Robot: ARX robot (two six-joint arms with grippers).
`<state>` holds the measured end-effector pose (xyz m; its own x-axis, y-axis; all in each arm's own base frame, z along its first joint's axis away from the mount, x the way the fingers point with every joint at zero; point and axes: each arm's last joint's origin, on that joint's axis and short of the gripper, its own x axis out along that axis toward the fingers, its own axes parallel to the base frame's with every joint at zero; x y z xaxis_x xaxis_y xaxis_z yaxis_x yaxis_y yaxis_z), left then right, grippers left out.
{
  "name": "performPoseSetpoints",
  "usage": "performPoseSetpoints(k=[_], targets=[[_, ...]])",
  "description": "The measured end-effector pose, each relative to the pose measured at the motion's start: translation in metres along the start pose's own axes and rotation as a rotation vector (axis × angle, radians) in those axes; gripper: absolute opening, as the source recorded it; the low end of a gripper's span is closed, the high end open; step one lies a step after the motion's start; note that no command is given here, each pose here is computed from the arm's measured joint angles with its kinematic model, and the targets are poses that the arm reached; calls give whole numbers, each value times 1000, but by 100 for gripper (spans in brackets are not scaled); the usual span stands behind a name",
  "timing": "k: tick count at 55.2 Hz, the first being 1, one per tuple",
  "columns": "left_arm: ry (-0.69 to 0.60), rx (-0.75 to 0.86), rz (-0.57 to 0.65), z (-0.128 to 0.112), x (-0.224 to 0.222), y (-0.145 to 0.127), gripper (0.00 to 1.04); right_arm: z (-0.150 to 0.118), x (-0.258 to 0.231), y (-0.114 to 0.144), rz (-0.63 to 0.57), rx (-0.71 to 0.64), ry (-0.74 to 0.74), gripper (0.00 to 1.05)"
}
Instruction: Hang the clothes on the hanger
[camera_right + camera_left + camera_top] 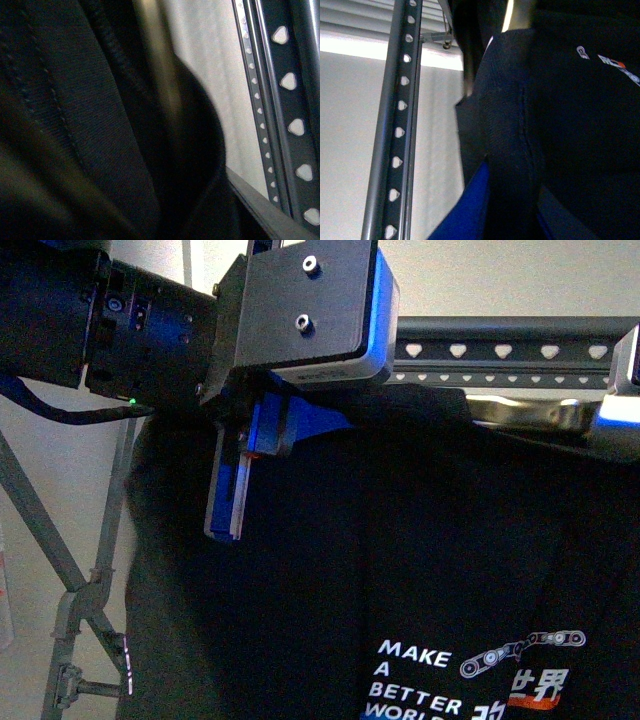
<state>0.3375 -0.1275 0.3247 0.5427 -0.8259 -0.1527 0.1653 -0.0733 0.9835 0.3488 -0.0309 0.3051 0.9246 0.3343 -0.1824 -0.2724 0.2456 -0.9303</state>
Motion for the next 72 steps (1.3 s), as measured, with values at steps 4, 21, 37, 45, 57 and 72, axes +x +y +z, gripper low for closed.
performPoseSetpoints(k=[4,21,37,45,57,72], targets=[[-6,3,4,0,0,1,25,-1,-4,0,-1,50,0,32],[-8,6,8,1,0,3,74,-18,-34,21,118,248,56,5],[96,-158,164,-4,2,4,98,-48,-59,28,39,527,147,5],[238,-821,631,-23,-10,29,98,-47,-72,9,-81,758,306,5],[498,-1485,1241,-63,-52,36,98,-32,-86,-22,-186,857,317,5],[303,-1575,1291,-32,-88,44,98,-21,-72,-42,-211,817,334,5]])
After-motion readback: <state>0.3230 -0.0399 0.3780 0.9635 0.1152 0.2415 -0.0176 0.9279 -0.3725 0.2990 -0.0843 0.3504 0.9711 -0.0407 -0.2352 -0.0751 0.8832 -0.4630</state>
